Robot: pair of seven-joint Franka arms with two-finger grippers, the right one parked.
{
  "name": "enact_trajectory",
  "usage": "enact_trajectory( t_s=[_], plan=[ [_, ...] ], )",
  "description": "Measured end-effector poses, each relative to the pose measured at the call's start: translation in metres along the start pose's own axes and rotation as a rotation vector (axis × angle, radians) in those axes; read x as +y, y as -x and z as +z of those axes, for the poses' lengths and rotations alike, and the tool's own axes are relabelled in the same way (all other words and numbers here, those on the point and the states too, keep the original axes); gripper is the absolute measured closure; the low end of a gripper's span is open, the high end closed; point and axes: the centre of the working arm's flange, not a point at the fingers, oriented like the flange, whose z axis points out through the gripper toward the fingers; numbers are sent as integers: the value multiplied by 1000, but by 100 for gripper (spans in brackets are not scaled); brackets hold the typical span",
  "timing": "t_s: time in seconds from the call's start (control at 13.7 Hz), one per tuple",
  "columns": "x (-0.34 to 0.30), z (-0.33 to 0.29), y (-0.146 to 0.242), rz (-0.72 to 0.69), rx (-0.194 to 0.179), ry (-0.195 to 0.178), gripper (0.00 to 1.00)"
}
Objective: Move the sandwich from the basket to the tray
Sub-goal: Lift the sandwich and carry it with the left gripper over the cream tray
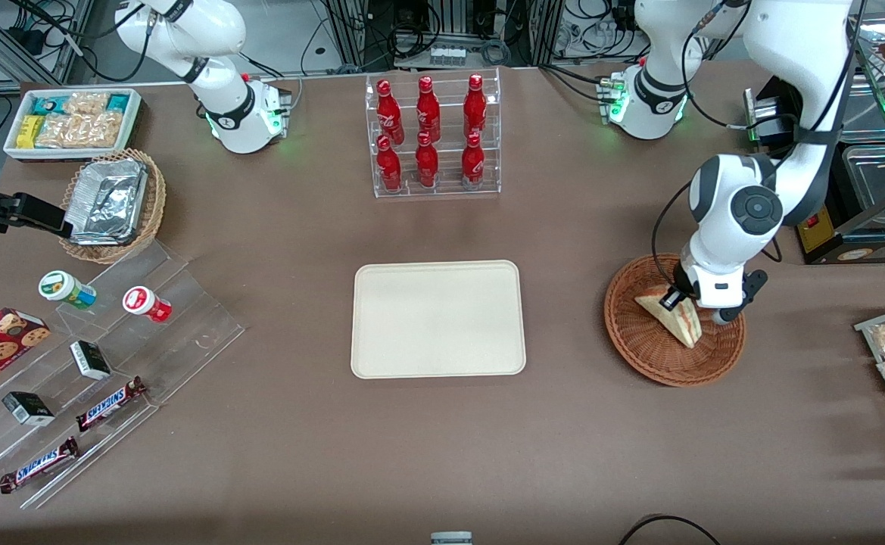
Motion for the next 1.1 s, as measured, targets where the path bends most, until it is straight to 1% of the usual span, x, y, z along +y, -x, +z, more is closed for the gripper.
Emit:
enact_trajectory(
  t_s=[0.07,0.15,0.22,0.29,0.37,0.51,0.66,0.8,0.95,1.1],
  plan=[
    [10,-28,10,33,-6,-29,76],
    [25,-60,25,74,-11,-52,81],
    [43,-92,46,123,-12,-72,84],
    [62,-121,71,175,-7,-79,84],
    [81,-144,98,225,3,-72,84],
    [119,-170,152,310,25,-36,84],
    [160,-174,208,375,27,-11,84],
    [203,-158,257,449,12,-6,84],
    [242,-122,295,513,-10,-13,84],
    [277,-82,323,554,-27,1,84]
  ],
)
